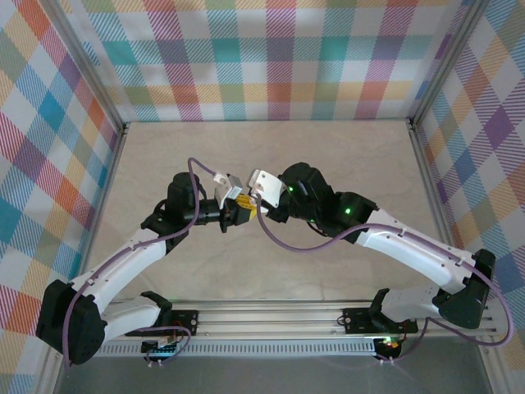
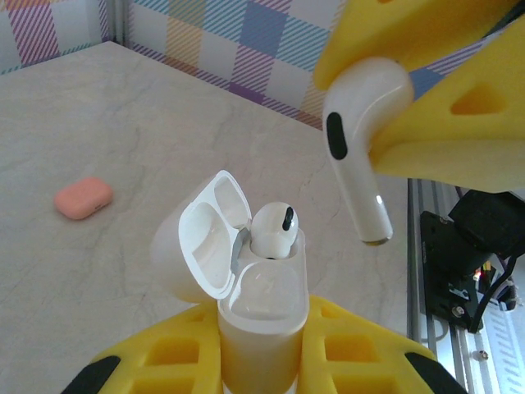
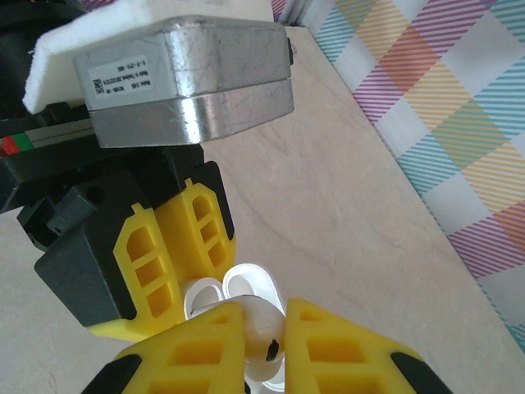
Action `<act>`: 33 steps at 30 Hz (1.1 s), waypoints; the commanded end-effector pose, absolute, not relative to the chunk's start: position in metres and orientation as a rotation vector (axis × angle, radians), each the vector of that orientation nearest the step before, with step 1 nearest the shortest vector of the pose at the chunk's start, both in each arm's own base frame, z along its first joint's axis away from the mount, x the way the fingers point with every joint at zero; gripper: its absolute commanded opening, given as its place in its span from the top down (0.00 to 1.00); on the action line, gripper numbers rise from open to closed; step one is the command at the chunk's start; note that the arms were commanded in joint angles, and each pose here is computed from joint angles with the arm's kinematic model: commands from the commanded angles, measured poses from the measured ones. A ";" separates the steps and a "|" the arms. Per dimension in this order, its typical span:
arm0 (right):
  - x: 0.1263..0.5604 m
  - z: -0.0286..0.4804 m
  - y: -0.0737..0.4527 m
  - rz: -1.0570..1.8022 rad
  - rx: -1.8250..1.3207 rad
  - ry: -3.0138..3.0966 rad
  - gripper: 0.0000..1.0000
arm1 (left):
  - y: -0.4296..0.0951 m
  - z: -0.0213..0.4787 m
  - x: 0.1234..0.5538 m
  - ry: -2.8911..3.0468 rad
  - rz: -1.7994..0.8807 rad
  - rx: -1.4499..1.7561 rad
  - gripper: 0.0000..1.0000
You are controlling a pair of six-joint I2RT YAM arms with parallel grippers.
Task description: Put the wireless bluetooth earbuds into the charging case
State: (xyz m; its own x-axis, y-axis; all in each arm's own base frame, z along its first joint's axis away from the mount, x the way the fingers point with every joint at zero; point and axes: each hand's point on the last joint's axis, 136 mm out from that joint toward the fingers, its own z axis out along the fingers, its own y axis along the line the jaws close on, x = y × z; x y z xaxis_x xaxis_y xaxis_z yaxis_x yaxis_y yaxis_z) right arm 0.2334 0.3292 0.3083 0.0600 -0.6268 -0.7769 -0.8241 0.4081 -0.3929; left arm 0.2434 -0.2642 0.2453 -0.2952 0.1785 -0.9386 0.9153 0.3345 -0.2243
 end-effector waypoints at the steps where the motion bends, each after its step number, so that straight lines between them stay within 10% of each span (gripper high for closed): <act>1: 0.232 0.323 0.335 0.250 -1.296 1.582 0.85 | -0.269 0.269 0.232 1.587 -1.043 1.039 1.00; 33: 0.240 0.301 0.341 0.161 -1.329 1.510 0.85 | -0.268 0.295 0.231 1.544 -1.089 0.963 1.00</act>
State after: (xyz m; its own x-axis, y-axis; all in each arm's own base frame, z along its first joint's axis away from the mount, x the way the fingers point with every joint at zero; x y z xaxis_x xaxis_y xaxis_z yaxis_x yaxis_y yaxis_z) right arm 0.2412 0.3394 0.2986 0.1673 -0.6426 -0.7477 -0.7859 0.3710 -0.4947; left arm 0.2388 -0.2640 0.2696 -0.2847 0.1101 -0.9523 0.9147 0.3285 -0.2355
